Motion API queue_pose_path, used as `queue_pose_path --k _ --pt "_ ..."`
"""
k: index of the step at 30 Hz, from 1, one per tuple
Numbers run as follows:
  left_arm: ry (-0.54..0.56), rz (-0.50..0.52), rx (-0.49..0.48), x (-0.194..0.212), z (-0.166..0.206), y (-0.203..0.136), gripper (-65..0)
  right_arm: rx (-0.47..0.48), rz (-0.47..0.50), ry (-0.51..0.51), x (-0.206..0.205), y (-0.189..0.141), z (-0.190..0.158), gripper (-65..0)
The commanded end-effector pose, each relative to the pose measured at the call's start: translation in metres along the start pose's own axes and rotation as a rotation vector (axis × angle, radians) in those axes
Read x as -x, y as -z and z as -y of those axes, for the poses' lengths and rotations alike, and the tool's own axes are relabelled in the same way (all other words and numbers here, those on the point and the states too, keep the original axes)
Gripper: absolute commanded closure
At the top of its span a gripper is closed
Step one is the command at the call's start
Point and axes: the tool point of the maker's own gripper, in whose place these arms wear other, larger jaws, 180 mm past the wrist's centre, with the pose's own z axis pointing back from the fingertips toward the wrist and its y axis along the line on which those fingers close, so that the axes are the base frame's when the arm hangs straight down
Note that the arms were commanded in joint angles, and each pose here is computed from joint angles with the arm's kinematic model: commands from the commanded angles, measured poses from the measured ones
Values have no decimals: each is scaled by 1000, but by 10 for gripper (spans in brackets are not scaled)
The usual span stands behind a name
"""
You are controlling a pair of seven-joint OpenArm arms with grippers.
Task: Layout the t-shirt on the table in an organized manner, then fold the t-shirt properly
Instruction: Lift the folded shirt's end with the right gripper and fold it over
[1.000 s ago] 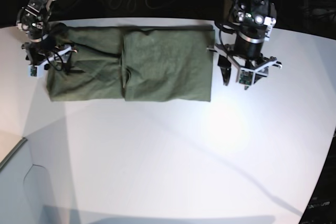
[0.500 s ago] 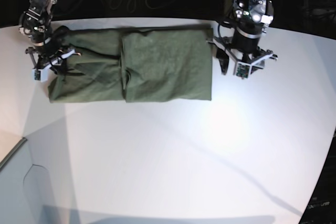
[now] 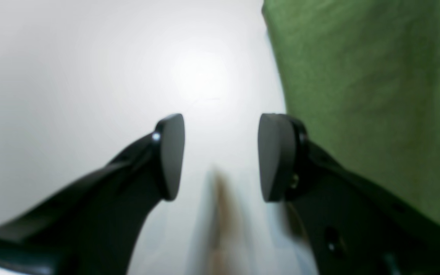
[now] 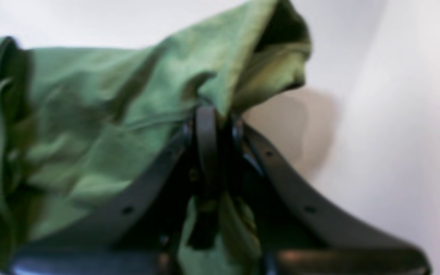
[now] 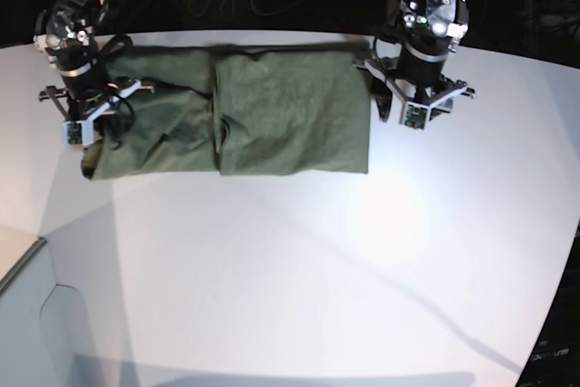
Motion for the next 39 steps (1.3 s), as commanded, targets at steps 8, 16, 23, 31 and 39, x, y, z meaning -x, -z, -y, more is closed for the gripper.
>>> queue_pose_path --k 8,16,23,31,39 --pt "-17 9 -43 1 -16 0 -302 -138 116 -106 -38 -20 -60 0" --pt "-35 11 -50 0 -16 1 -302 -359 173 -149 -57 -24 -151 0" --pt "-45 -23 -38 13 -10 3 -302 -479 225 -161 -74 -32 -216 0" --pt "-55 -78 -18 33 -3 11 -302 -639 206 -204 -67 -29 -278 0" --pt "-62 -85 -12 36 1 11 -303 -747 243 -269 -80 -32 -319 0"
